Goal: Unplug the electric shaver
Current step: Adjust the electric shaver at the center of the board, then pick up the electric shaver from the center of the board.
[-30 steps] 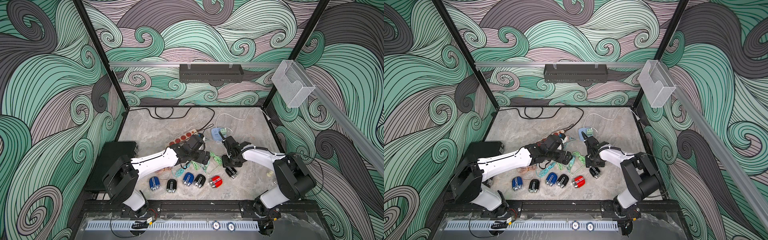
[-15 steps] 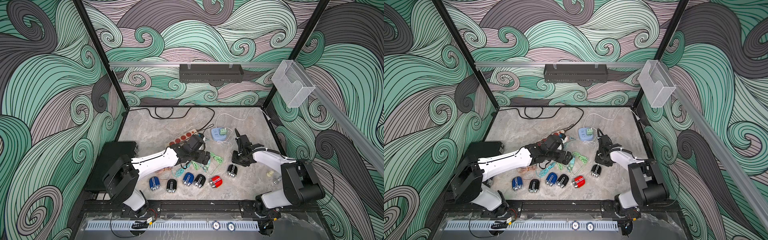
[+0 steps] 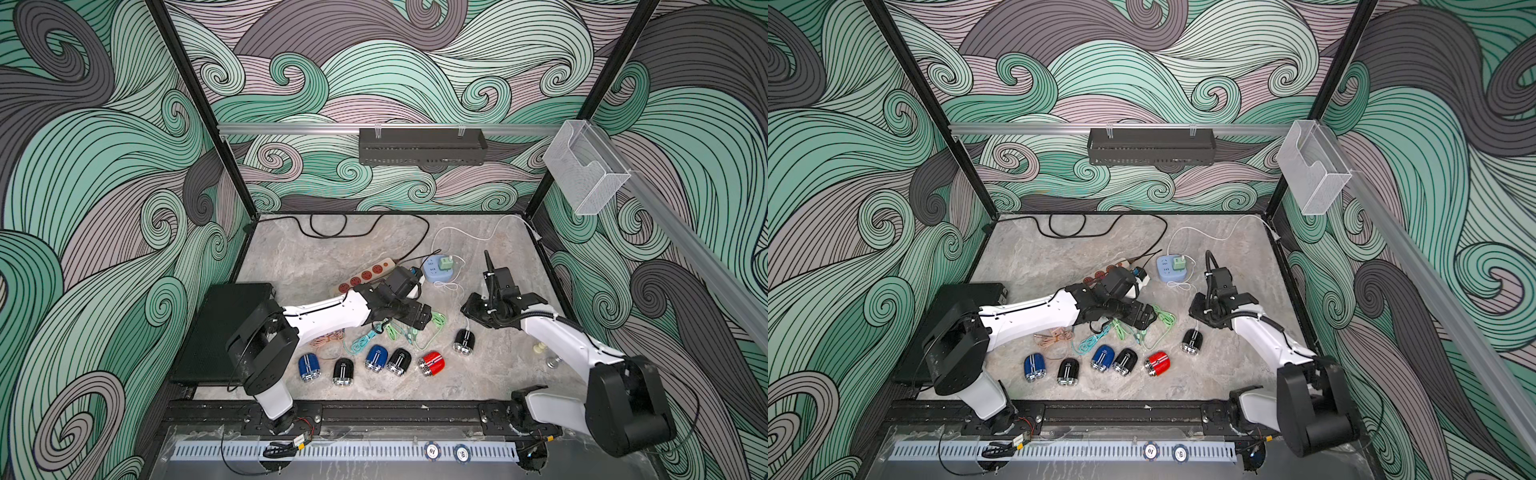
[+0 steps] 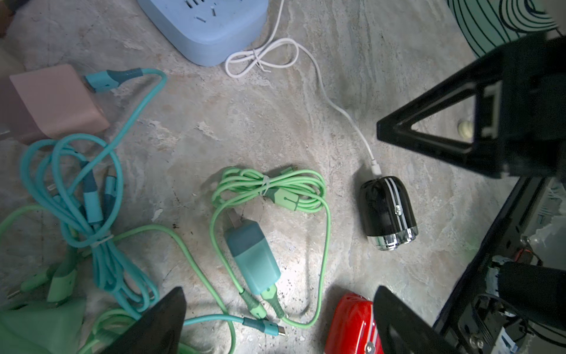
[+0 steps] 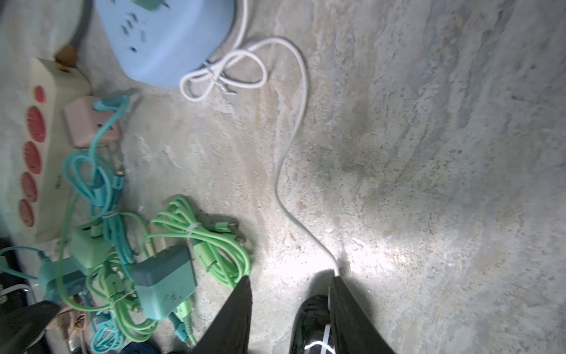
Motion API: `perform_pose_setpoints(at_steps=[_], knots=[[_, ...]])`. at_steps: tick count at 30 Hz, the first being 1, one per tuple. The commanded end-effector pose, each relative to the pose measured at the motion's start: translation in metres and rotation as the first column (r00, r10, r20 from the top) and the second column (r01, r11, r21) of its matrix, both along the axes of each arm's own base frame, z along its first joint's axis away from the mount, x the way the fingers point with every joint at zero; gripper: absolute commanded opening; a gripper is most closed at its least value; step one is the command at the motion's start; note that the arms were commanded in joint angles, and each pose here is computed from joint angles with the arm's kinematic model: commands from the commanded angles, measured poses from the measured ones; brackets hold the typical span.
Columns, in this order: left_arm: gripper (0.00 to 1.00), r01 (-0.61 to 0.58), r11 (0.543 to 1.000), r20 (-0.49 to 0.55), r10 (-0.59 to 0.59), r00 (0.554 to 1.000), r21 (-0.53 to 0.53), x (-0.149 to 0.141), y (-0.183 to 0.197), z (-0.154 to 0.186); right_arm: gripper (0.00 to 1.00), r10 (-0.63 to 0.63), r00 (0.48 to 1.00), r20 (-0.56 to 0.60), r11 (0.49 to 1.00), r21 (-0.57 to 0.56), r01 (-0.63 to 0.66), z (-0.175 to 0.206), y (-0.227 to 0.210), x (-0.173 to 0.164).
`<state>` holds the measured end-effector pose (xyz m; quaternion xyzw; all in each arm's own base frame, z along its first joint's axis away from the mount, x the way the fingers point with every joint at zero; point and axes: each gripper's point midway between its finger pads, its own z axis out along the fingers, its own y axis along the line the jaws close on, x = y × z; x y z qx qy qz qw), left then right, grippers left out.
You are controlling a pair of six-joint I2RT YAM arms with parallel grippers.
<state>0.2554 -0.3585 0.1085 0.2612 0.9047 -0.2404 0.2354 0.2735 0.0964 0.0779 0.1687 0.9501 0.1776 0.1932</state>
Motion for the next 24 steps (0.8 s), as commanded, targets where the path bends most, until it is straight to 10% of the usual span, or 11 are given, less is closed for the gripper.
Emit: perform_pose_setpoints(at_steps=[1,24], knots=[[0.92,-0.003,0.999,0.008,0.003,1.0,0.035,-0.006,-0.008,-0.007,0.45,0.012,0.999,0.035,1.0,0.015,-0.012,0.009,-0.001,-0.01],[0.86,-0.149,0.965,-0.001,0.152,0.988,0.215,-0.039,-0.097,-0.044,0.46,0.092,0.948,0.305,0.987,-0.155,-0.046,0.102,-0.04,-0.064]])
